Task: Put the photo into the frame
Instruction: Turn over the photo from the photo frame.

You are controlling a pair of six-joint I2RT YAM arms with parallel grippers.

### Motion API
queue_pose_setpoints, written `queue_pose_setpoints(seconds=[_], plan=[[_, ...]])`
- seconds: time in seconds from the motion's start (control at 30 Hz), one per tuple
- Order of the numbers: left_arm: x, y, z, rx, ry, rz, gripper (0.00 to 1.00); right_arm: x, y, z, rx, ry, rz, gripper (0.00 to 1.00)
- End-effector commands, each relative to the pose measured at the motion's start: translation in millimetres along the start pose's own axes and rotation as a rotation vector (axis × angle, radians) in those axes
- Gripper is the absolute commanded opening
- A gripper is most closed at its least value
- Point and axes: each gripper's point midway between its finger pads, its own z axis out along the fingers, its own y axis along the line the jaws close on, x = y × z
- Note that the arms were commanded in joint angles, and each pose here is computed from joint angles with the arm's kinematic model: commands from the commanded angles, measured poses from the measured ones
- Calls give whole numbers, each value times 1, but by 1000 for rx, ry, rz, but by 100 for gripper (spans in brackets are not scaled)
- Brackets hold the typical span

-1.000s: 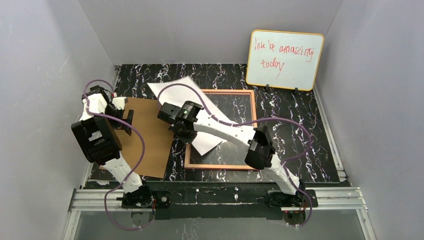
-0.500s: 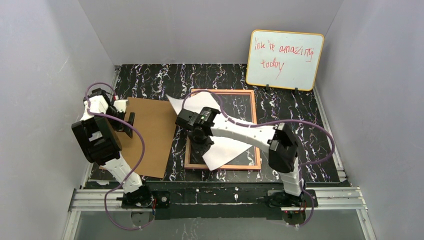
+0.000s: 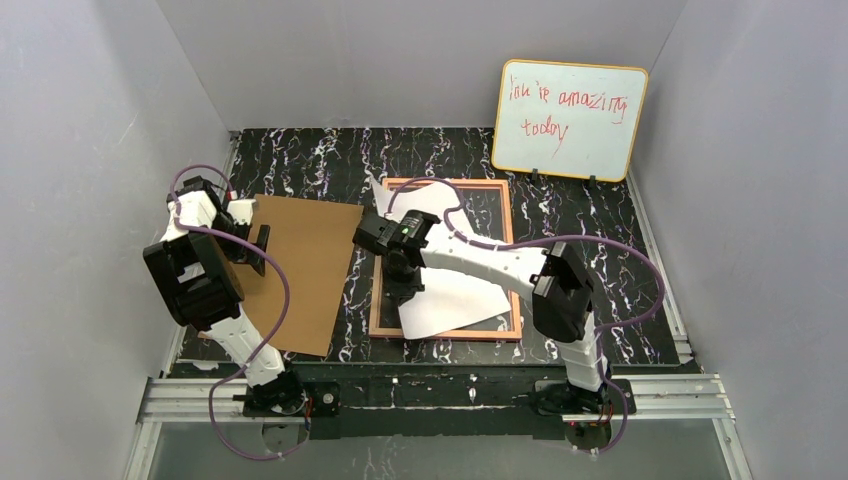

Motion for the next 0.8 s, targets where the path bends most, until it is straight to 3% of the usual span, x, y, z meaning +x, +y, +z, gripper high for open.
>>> queue_pose_setpoints(seconds=[0.0, 0.23, 0.5, 0.77], plan=[[-4, -5, -13, 7, -32, 18, 96, -28, -21, -2, 96, -96, 160, 1], [-4, -4, -11, 7, -25, 19, 96, -40, -11, 6, 58, -125, 285, 1], [-3, -4, -12, 9, -22, 30, 95, -35, 1, 15, -3, -75, 416, 1], [-1, -6, -11, 11, -23, 31, 94, -51, 4, 10, -2, -105, 423, 1]])
